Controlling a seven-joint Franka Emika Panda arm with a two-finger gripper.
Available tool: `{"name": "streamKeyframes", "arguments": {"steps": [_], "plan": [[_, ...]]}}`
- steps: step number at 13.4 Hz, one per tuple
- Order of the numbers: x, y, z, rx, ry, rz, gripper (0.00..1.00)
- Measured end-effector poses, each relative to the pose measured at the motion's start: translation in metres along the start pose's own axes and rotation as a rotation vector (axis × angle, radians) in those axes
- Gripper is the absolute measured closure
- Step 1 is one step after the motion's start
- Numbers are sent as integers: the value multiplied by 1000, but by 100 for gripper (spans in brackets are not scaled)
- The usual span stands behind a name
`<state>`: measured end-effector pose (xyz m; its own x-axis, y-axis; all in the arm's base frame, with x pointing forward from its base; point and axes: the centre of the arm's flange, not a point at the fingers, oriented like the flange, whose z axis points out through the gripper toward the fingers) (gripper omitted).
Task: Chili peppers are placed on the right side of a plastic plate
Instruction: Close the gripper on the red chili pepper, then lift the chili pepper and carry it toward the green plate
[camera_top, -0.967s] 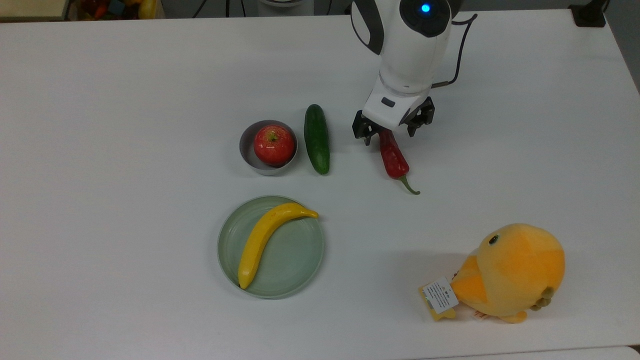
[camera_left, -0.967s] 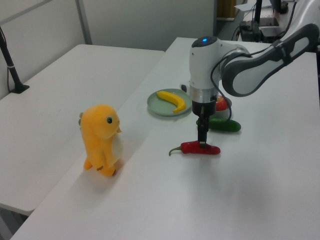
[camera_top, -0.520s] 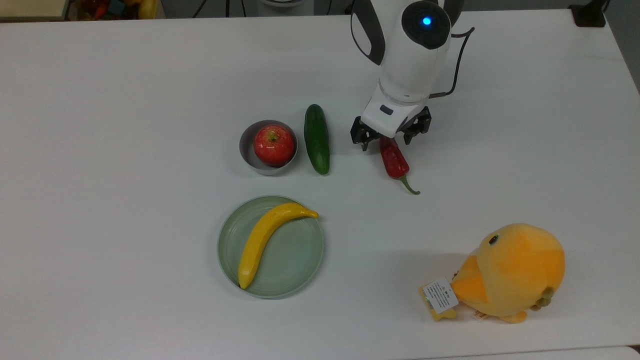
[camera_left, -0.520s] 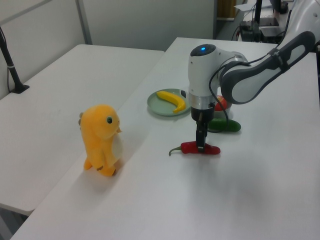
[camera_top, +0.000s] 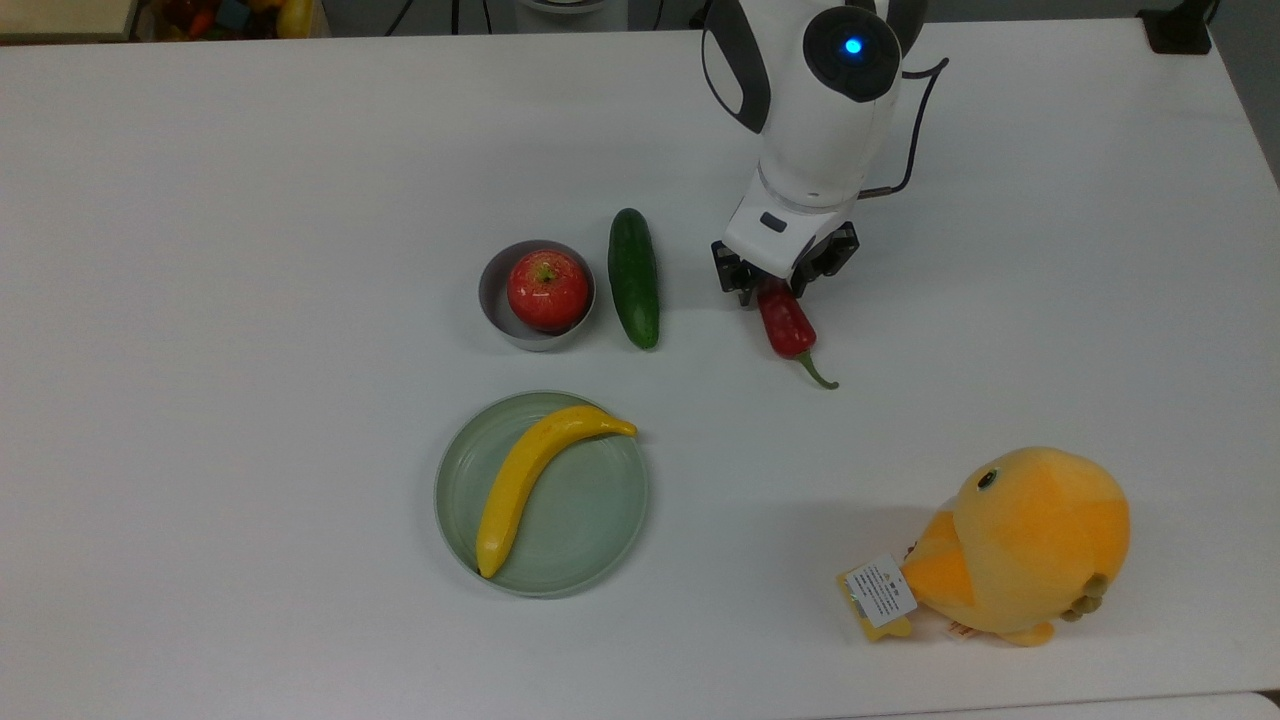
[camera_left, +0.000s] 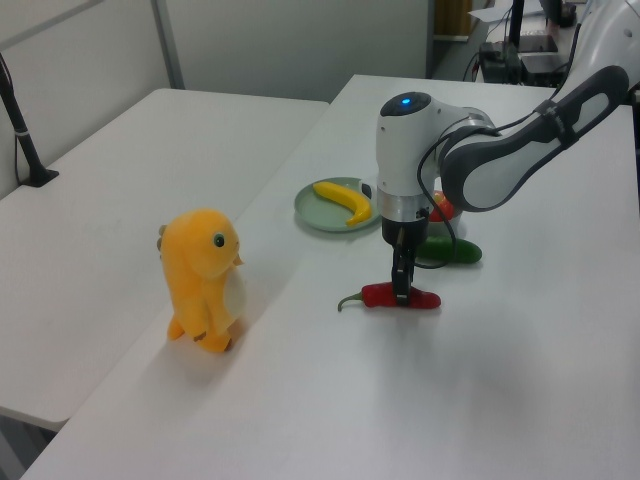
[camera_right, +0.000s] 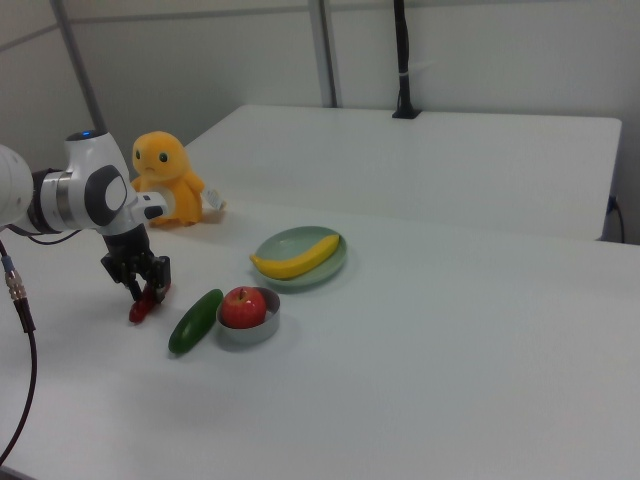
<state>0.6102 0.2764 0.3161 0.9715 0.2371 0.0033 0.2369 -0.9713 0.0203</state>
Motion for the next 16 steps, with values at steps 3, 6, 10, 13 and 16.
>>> {"name": "streamKeyframes", "arguments": {"steps": [3, 6, 10, 13, 16], "plan": [[0, 0, 0, 0, 0, 0, 67], [0, 0, 0, 0, 0, 0, 67], [1, 1, -7, 1, 12, 4, 67], [4, 18, -45, 3, 69, 34, 67], [4, 42, -87, 28, 119, 79, 67]]}}
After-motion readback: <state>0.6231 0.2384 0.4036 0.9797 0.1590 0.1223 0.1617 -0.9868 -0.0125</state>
